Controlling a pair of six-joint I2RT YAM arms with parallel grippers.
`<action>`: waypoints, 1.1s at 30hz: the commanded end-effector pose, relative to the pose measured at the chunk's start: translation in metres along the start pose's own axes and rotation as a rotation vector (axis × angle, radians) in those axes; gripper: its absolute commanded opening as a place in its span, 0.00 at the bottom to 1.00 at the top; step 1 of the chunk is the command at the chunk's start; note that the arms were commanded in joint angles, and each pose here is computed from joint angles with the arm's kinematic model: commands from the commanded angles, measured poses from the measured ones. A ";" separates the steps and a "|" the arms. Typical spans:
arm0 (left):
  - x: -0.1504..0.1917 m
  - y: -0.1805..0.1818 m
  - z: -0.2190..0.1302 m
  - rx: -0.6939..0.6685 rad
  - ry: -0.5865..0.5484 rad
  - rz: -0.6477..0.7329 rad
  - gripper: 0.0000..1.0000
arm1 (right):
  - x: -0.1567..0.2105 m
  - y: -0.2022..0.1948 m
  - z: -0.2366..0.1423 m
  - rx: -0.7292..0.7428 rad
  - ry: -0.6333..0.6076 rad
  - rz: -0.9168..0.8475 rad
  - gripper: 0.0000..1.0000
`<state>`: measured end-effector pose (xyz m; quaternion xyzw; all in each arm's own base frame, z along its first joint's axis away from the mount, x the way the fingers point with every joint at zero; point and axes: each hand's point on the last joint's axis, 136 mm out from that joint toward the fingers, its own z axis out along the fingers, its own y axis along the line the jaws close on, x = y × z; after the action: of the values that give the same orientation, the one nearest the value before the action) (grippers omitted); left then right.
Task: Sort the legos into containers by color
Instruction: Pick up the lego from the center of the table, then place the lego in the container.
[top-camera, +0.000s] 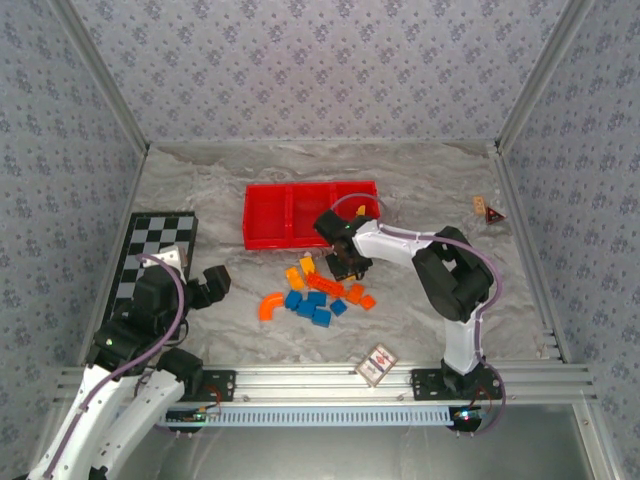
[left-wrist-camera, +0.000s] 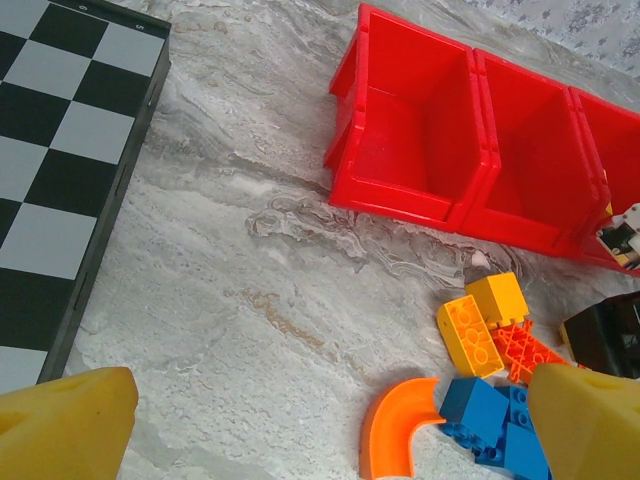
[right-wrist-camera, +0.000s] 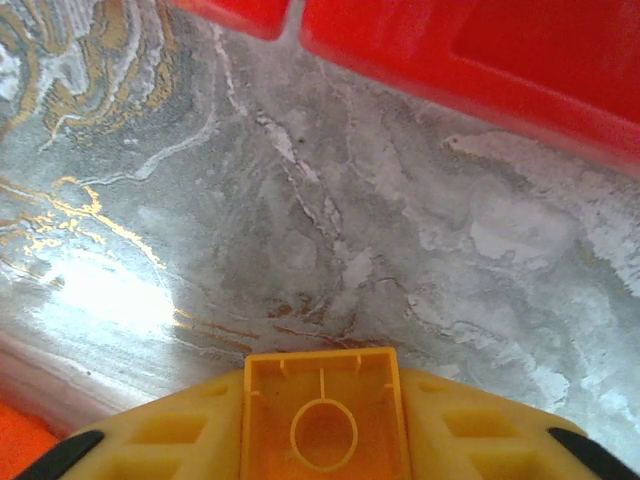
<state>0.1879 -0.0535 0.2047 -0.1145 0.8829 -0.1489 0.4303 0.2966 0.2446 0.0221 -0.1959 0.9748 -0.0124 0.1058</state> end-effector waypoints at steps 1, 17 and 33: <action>0.000 0.002 -0.001 -0.014 -0.003 0.011 1.00 | -0.002 -0.010 -0.013 0.026 -0.024 0.005 0.32; -0.003 0.004 -0.002 -0.028 -0.010 0.022 1.00 | -0.075 -0.045 -0.099 -0.011 -0.272 0.082 0.23; -0.004 0.003 -0.003 -0.023 -0.018 0.027 1.00 | -0.154 -0.088 -0.045 -0.184 -0.257 0.250 0.34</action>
<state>0.1885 -0.0508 0.2050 -0.1167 0.8821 -0.1409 0.4341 0.4543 0.2143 0.0946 -0.0793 0.9693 0.0890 0.2152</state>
